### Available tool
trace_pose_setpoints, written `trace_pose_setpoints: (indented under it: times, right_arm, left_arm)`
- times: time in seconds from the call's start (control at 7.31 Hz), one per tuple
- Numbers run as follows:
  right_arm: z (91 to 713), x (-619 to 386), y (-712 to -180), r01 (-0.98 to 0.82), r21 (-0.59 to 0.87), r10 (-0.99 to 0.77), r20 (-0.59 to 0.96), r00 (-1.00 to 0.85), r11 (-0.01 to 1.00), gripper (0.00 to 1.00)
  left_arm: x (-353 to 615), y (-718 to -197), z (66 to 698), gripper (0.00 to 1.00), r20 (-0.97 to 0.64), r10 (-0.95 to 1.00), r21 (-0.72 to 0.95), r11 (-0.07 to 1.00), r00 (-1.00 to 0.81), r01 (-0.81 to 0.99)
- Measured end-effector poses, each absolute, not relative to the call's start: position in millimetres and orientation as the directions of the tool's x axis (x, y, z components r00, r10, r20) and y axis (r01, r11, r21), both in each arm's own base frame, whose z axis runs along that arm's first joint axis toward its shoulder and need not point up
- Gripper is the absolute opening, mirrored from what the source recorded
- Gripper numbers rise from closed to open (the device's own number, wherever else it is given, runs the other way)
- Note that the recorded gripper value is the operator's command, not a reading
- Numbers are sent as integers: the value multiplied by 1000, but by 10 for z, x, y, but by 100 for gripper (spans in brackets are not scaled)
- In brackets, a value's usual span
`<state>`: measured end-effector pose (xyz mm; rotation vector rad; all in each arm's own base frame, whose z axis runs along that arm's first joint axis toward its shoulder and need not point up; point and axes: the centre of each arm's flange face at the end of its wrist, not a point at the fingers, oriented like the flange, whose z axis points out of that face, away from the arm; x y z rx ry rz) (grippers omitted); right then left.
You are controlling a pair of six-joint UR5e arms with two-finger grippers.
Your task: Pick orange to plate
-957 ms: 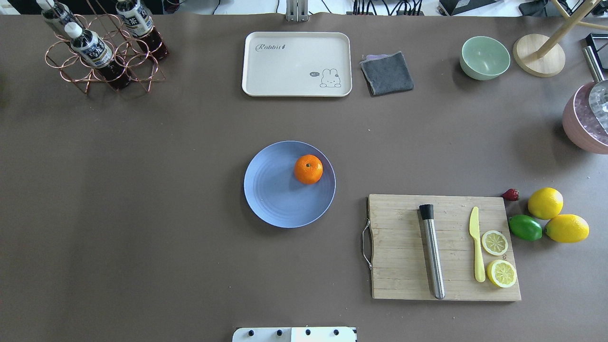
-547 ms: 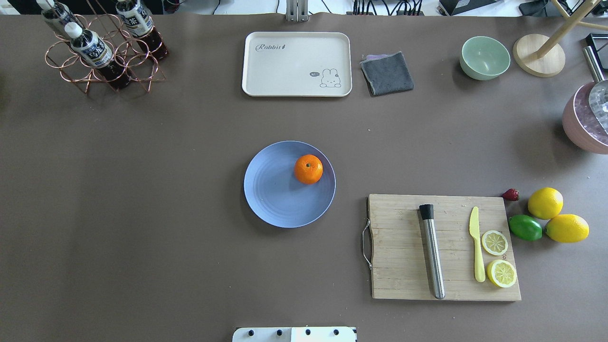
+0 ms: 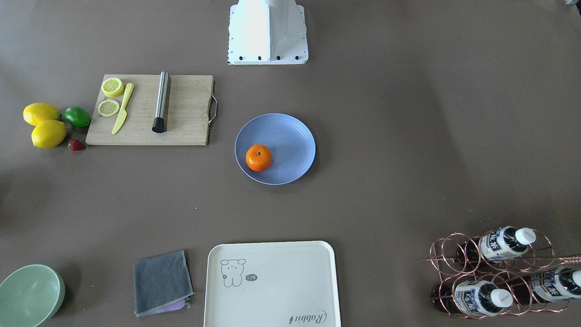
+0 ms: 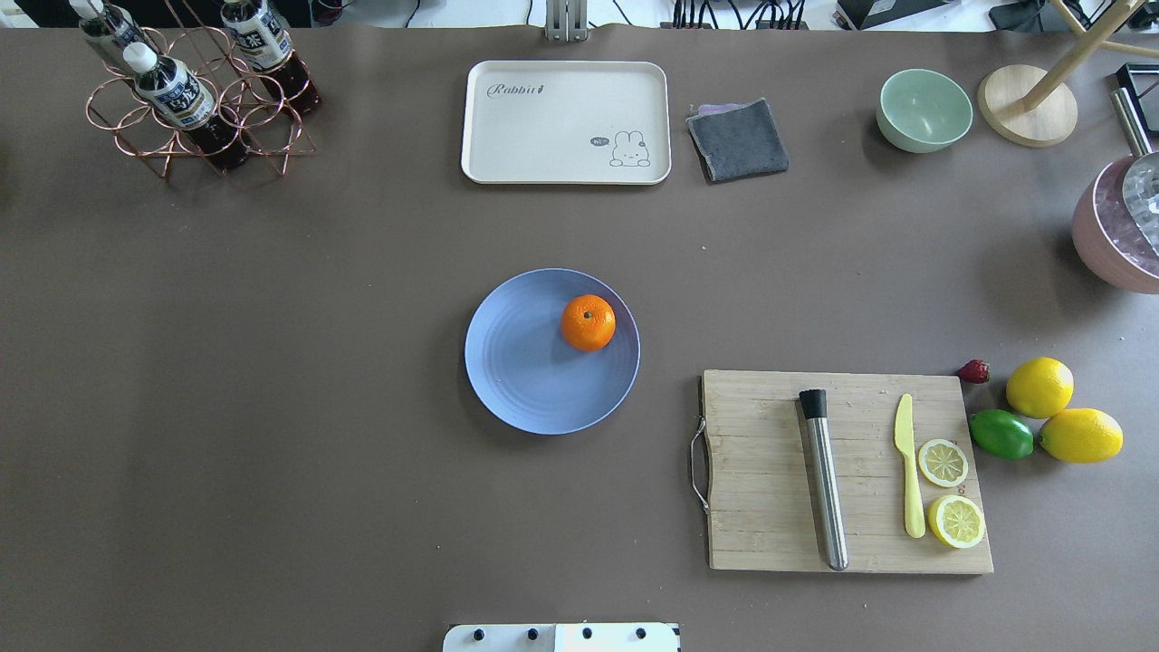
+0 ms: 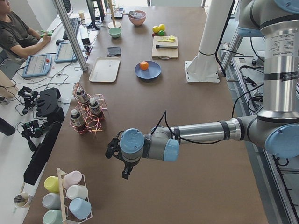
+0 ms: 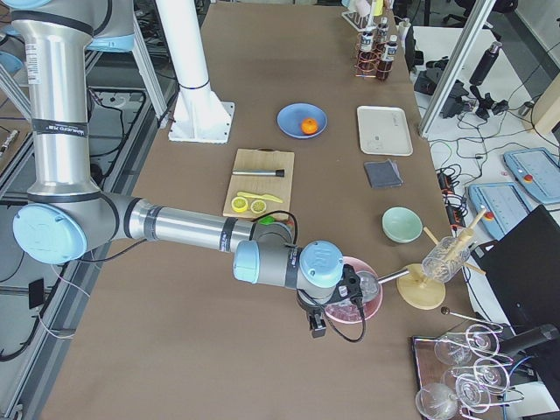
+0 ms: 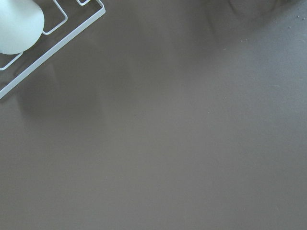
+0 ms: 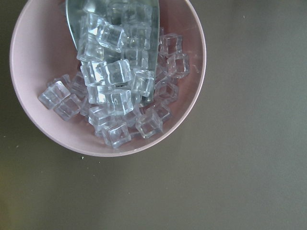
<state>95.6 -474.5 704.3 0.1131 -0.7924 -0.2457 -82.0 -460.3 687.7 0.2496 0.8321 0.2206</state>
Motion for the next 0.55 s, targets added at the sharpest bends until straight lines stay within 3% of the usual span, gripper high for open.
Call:
trace_pose_setpoints:
  times: [0.55]
  right_arm:
    - [7045, 940, -4742, 180, 188, -260, 689, 676, 966, 100]
  left_arm:
    - [-816, -4599, 6872, 98, -698, 293, 307, 947, 654, -97]
